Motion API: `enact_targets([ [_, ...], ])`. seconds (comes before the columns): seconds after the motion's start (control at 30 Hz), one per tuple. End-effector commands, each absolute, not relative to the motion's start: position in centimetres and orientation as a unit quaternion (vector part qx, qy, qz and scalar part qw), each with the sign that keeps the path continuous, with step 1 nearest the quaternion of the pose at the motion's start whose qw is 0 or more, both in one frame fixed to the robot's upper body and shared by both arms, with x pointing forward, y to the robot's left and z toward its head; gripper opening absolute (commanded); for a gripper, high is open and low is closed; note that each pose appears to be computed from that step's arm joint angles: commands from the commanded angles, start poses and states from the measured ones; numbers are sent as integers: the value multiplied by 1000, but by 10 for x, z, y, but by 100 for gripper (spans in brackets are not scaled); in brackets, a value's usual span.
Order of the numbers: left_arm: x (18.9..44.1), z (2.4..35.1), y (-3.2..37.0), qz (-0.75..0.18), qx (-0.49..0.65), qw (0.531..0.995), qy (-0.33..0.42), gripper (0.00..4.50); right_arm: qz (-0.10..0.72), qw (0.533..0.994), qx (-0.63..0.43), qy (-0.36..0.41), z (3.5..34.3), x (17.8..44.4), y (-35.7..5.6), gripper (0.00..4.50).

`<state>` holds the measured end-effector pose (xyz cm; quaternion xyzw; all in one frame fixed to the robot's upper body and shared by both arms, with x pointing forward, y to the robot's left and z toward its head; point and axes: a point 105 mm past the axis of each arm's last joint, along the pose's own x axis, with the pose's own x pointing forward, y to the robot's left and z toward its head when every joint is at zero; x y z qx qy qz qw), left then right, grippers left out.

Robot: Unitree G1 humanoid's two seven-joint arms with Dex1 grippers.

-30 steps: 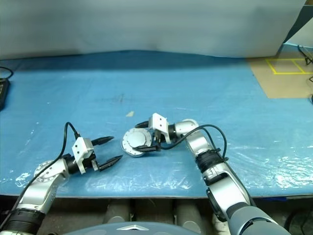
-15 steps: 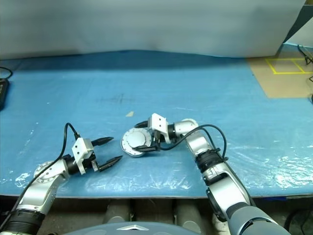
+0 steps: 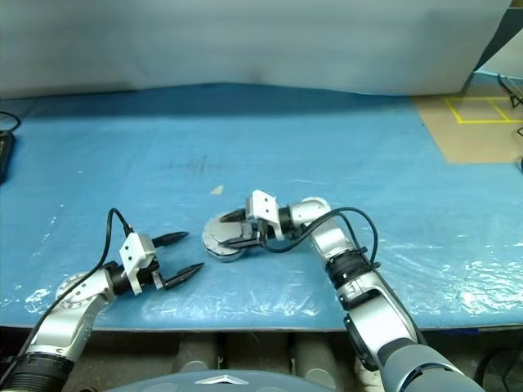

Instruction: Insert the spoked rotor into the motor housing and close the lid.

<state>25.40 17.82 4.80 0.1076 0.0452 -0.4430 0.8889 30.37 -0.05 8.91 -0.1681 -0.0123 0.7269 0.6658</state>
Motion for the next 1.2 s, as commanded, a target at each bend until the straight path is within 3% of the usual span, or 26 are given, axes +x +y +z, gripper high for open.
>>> enact_targets([
  [0.03,256,58,182,-436,114,892,27,450,724,666,-179,0,85,305,-1,109],
  [0.13,256,58,182,-436,114,892,27,450,720,669,-185,1,84,306,-1,10],
  [0.43,256,58,181,-437,115,891,28,450,727,671,-144,16,88,303,-1,4],
  [0.53,256,58,182,-439,116,891,29,450,717,682,-142,10,91,307,-1,64],
  [0.9,258,59,181,-441,117,889,29,450,703,692,-162,-20,94,312,3,439],
  [1.2,256,57,181,-437,114,892,30,450,706,688,-168,-13,89,312,4,445],
])
